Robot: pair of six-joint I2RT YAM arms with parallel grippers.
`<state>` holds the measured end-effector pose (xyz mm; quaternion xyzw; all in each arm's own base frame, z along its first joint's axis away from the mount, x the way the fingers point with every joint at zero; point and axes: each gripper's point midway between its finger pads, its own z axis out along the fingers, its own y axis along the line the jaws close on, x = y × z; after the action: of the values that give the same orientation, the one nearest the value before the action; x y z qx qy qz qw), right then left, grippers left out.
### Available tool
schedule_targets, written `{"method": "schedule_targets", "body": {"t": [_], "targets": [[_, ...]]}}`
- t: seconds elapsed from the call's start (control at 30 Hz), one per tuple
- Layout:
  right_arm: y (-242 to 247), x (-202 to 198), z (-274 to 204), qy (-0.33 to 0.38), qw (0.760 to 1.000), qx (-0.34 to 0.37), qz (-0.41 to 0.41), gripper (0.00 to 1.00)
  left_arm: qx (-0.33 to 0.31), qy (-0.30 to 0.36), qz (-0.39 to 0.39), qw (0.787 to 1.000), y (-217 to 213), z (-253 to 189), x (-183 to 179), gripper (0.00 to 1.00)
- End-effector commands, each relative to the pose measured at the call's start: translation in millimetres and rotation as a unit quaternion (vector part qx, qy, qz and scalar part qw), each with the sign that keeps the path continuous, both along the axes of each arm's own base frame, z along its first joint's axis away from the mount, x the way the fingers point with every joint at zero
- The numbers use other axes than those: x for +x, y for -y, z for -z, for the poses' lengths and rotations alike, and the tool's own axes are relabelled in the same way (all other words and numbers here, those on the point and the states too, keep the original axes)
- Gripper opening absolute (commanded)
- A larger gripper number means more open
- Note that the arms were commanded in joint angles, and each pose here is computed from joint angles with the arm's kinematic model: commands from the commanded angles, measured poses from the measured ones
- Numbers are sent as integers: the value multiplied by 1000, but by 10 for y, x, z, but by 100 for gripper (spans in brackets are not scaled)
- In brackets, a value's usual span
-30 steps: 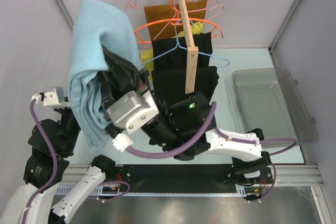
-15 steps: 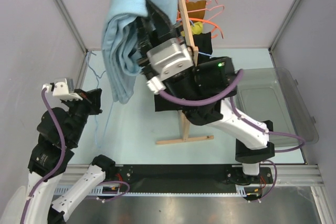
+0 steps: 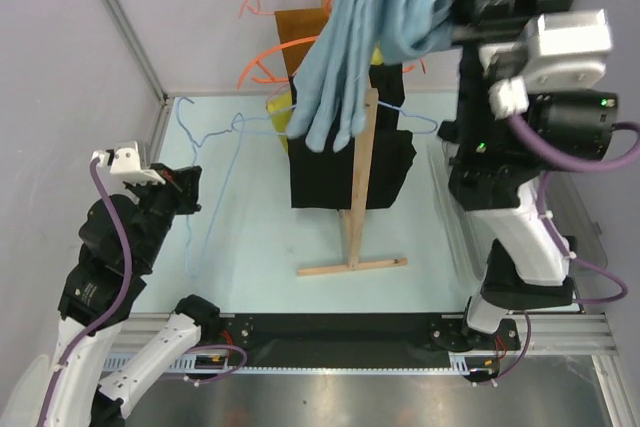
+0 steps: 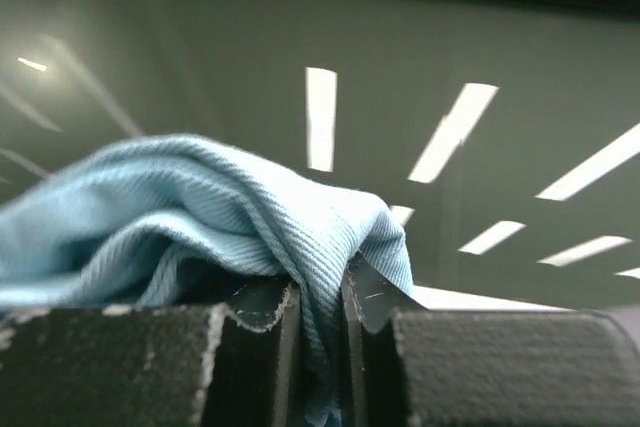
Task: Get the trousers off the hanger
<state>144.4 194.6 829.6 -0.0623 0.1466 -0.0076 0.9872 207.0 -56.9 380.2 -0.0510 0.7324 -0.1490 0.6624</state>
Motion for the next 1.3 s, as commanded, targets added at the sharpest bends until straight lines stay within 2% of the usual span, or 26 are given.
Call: {"method": "schedule_targets", "body": {"t": [0.0, 0.23, 0.27, 0.3, 0.4, 0.47, 0.5, 0.53, 0.6, 0.63, 0.7, 0.77, 0.8, 0.9, 0.93, 1.07, 1.17, 1.2, 1.27], "targets": [[982, 164, -69, -3, 990, 79, 114, 0, -21, 21, 14, 999, 67, -203, -1, 0], [1615, 774, 248, -93, 971, 136, 173, 0, -24, 18, 30, 999, 134, -204, 1, 0], [1740, 722, 271, -96, 969, 156, 167, 0, -25, 19, 30, 999, 129, -210, -7, 0], [1804, 894, 412, -120, 961, 159, 191, 0, -23, 19, 30, 999, 128, -210, -7, 0], [2148, 913, 587, -137, 947, 199, 210, 0, -22, 19, 32, 999, 129, -202, -15, 0], [2159, 1156, 846, -173, 942, 197, 211, 0, -21, 19, 34, 999, 132, -198, -19, 0], [2330, 1029, 889, -173, 936, 213, 222, 0, -22, 20, 36, 999, 138, -198, -28, 0], [2325, 1191, 1089, -200, 929, 206, 232, 0, -20, 18, 36, 999, 140, -181, -25, 0], [2484, 1102, 1229, -209, 921, 236, 229, 0, -21, 18, 37, 999, 145, -178, -30, 0], [2561, 1230, 1453, -238, 909, 230, 252, 0, -19, 15, 39, 999, 154, -149, -25, 0], [2698, 1172, 1621, -250, 902, 252, 246, 0, -18, 13, 41, 999, 167, -127, -22, 0], [2875, 1320, 2035, -294, 878, 251, 281, 0, -17, 13, 44, 999, 179, -111, -26, 0], [2928, 1230, 2126, -300, 876, 262, 274, 0, -17, 13, 46, 999, 185, -111, -28, 0], [3187, 1266, 2631, -341, 848, 282, 293, 0, -4, 19, 41, 999, 157, -162, -19, 0], [3305, 1124, 2700, -338, 840, 293, 306, 0, 1, 20, 30, 999, 118, -180, -11, 0], [3499, 1040, 3287, -390, 803, 304, 333, 0, 12, 33, 7, 999, 4, -281, -26, 0], [3553, 880, 3485, -408, 786, 304, 352, 0, 11, 35, 5, 999, -2, -295, -25, 0], [3569, 884, 3637, -427, 773, 301, 360, 0, 11, 35, 6, 999, 1, -295, -26, 0], [3559, 833, 3752, -439, 766, 296, 365, 0, 12, 37, 9, 999, 11, -306, -21, 0]]}}
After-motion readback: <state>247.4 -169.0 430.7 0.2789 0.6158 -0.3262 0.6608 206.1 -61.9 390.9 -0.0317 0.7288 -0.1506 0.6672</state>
